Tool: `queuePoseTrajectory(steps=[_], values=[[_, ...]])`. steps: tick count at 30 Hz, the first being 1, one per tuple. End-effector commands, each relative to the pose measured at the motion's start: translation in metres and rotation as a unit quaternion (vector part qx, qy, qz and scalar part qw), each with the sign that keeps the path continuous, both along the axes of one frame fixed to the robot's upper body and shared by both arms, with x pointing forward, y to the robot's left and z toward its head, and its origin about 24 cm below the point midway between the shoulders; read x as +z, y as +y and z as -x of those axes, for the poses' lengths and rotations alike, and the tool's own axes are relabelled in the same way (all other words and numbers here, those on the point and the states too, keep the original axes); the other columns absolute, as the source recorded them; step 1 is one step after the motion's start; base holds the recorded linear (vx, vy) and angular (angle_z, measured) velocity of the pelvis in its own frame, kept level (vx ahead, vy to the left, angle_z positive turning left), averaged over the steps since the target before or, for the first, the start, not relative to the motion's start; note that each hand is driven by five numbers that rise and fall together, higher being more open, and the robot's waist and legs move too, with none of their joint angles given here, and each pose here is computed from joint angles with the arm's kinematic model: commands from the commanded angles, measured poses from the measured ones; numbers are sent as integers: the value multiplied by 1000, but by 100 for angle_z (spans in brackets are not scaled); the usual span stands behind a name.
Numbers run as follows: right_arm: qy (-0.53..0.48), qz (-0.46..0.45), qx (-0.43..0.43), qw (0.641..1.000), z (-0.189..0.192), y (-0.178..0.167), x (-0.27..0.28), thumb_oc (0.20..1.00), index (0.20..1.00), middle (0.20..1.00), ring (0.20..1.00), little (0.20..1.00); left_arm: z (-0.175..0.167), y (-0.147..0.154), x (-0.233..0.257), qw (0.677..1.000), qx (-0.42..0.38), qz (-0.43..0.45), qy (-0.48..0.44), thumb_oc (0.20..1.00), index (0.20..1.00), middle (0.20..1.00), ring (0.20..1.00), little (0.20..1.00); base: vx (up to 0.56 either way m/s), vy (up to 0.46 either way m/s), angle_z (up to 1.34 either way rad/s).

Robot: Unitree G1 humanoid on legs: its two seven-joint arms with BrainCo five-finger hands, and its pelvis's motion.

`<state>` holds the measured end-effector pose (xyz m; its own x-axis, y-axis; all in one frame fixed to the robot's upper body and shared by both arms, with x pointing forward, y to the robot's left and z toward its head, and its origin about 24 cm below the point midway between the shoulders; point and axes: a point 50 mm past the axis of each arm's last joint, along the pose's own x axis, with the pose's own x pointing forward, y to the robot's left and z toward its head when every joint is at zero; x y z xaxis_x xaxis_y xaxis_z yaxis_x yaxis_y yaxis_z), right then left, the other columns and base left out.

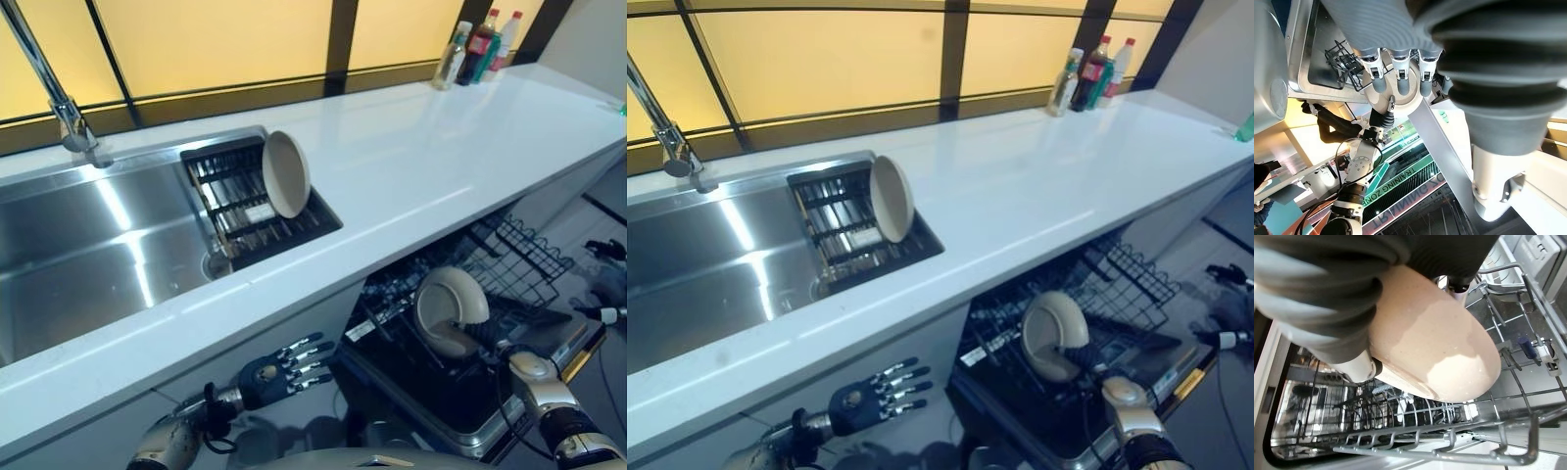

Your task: Pick up plates and place into dishwasher.

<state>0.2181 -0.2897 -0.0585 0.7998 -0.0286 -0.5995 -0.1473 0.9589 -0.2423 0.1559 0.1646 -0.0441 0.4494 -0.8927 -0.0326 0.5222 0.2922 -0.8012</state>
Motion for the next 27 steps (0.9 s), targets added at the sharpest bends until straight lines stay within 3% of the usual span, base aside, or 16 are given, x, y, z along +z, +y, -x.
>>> queuePoseTrajectory(steps=[1,7,12,20,27], values=[[-35,39,32,998,-25,-7,20,200,200,200,200,200,1,-5,11,999,-36,16,-27,1000,1000,1000,1000,1000,36,-48,6],[-39,41,54,997,-33,2,19,200,200,200,200,200,-1,-6,12,999,-45,16,-26,1000,1000,1000,1000,1000,35,-17,8],[13,124,101,987,-28,4,6,200,200,200,200,200,-4,-8,13,999,-45,15,-22,1000,1000,1000,1000,1000,8,-4,0],[72,206,90,972,-28,-13,1,200,200,200,200,200,-6,-8,15,997,-67,9,-22,1000,1000,1000,1000,1000,19,-32,7],[91,211,67,971,-28,-19,2,200,200,200,200,200,-8,-10,18,997,-72,10,-17,1000,1000,1000,1000,1000,5,-13,8]])
